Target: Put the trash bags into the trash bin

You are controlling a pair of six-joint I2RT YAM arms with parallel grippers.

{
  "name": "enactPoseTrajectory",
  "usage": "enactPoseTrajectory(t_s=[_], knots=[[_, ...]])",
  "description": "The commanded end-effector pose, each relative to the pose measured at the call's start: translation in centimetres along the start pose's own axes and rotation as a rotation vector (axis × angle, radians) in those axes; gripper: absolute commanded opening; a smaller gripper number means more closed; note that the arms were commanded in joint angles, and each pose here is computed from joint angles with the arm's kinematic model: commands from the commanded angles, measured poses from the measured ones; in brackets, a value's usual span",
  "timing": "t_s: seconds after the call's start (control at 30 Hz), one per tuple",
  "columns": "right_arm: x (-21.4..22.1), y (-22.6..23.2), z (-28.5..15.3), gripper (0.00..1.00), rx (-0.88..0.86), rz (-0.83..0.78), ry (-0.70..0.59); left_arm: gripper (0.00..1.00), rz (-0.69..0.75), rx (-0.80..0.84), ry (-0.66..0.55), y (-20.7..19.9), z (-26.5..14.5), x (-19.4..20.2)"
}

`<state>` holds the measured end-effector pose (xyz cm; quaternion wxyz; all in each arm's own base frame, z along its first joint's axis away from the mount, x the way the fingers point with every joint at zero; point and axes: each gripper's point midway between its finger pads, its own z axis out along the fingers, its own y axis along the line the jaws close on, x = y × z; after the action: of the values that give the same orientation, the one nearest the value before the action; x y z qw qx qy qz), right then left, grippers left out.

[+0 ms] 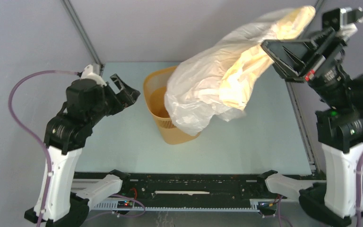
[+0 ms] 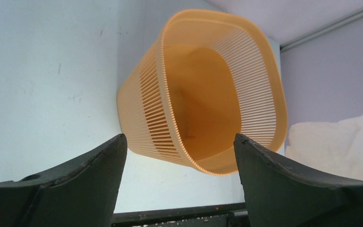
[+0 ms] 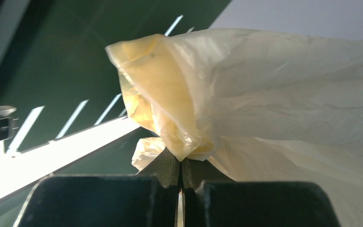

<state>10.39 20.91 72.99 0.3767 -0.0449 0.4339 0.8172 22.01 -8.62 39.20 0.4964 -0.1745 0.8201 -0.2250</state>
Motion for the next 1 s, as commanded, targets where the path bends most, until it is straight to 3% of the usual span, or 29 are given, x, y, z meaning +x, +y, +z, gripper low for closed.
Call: enactPoseTrajectory(t_s=[0.0,0.1,0.27,0.37,0.57,0.7,0.87,0.97], knots=[[-0.5,3.5,4.4,0.00,-0.249,0.084,-0.032,0.90,-0.052,-0.062,-0.040,1.7,0.3,0.2],[-1.2,2.7,6.0,0.00,-0.291,0.119,-0.080,0.91,-0.074,-0.101,-0.070,3.2,-0.6,0.6],[-3.5,-4.9,4.3,0.00,-0.103,0.229,-0.253,0.92,-0.087,-0.136,-0.112,4.9,-2.0,0.9],[-5.2,-9.9,2.0,0.00,0.035,0.128,-0.317,0.93,-0.087,-0.151,-0.116,5.7,-2.3,1.4],[-9.4,-16.3,-1.3,0.00,0.143,0.073,-0.333,0.93,-0.087,-0.159,-0.090,6.0,-1.7,2.3],[-10.8,-18.1,-2.2,0.00,0.157,0.033,-0.309,0.93,-0.082,-0.146,-0.098,5.5,-1.7,1.7],[-11.2,-20.1,-1.5,0.00,0.147,0.059,-0.223,0.93,-0.063,-0.128,-0.107,4.7,-1.7,1.0],[-10.6,-20.0,1.0,0.00,0.113,0.052,-0.189,0.93,-0.059,-0.132,-0.104,4.7,-1.4,0.9]])
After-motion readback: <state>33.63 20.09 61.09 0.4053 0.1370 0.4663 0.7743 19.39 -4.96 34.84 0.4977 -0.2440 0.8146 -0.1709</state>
